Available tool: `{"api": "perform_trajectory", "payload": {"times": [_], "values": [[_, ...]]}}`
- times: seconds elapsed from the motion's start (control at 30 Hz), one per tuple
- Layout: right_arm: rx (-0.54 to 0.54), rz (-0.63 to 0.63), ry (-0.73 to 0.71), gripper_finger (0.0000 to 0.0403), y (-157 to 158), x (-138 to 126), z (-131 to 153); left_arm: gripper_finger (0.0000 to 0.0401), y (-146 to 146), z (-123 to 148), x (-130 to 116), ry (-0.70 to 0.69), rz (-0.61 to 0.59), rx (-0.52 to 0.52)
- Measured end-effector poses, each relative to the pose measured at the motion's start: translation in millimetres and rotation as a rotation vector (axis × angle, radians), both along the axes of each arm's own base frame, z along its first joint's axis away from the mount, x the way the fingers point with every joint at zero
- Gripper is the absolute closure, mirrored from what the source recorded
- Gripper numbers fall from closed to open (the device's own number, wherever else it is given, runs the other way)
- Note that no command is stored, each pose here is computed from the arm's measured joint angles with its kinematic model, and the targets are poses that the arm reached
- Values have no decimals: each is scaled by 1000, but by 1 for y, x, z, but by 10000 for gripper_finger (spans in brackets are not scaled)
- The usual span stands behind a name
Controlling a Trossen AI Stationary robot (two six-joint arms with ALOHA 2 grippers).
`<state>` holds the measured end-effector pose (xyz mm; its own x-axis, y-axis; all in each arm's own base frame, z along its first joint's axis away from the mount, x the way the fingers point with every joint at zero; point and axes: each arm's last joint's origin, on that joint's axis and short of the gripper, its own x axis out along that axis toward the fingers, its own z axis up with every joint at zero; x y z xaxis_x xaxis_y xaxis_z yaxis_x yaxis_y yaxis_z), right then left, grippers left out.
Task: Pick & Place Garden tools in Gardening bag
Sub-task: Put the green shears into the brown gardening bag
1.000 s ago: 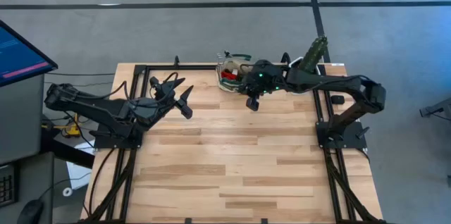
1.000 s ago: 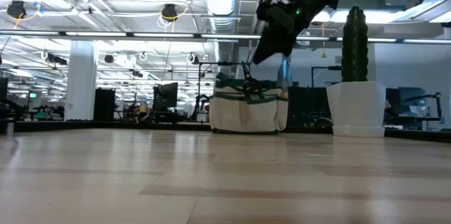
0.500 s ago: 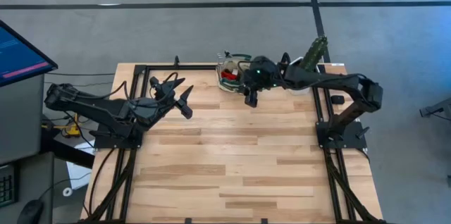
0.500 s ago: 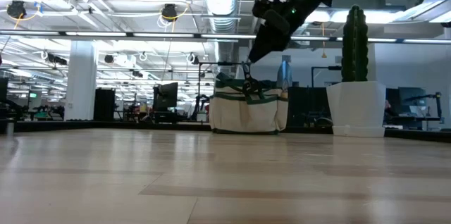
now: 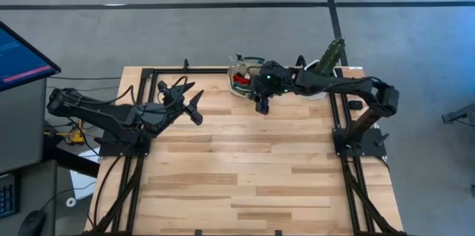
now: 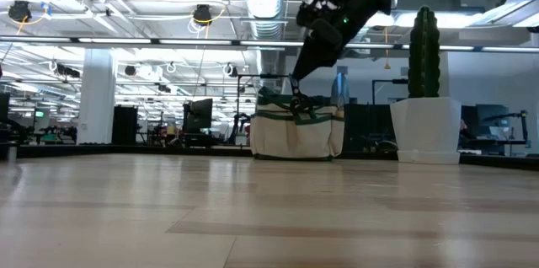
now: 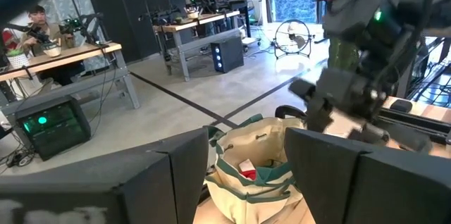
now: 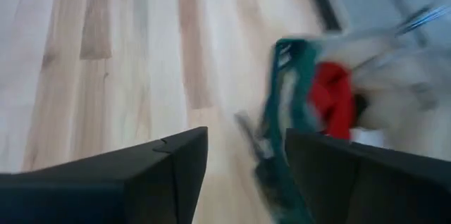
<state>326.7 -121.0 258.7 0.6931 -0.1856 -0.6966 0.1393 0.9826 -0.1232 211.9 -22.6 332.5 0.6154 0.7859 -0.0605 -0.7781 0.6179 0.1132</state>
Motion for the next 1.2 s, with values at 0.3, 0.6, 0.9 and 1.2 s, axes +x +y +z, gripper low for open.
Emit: {"api": "perform_trajectory", "payload": {"times": [0.3,0.6,0.9,1.2], "values": [[-61,-2,41,228,2,15,-12,225,0,0,0,-14,-1,-12],[-70,-7,45,328,-4,14,-6,225,0,0,0,-17,0,-15],[-71,-13,50,395,-5,11,-4,225,0,0,0,-17,3,-15],[-43,-53,72,400,-12,0,1,225,0,0,0,-17,2,-15]]}}
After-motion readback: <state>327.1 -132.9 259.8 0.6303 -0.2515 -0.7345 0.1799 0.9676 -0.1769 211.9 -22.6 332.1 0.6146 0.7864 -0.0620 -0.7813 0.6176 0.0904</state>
